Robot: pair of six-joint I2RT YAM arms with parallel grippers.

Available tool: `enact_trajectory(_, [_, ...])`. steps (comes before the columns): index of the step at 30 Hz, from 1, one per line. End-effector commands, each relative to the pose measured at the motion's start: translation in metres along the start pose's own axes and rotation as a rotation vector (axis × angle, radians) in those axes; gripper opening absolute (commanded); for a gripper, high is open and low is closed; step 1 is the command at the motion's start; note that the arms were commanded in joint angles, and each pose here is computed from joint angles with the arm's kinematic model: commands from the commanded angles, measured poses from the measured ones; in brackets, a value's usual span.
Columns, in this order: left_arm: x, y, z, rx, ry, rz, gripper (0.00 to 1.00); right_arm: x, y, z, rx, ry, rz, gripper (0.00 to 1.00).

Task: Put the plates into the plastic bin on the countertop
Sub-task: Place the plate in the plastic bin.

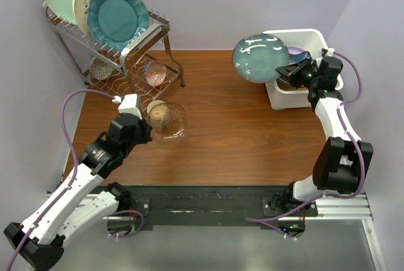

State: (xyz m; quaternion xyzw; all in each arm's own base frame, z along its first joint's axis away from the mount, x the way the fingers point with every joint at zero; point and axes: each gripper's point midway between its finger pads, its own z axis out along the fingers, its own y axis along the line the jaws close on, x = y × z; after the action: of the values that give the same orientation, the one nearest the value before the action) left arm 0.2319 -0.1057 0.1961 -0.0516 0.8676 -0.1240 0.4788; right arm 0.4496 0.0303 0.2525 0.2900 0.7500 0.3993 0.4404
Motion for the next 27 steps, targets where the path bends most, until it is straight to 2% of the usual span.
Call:
enact_trajectory(1, [-0.006,-0.002,0.002,0.012,-0.029,-0.008,0.0,-0.046,0.072,-0.017,-0.252,-0.1,-0.061,0.0])
enact_trajectory(13, [-0.006,-0.003,0.002,0.012,-0.029,-0.008,0.0,-0.077,0.036,-0.017,-0.265,-0.133,0.05,0.0])
enact_trajectory(27, [-0.006,-0.003,0.003,0.013,-0.027,-0.008,0.0,-0.102,-0.01,-0.024,-0.202,-0.245,0.151,0.0])
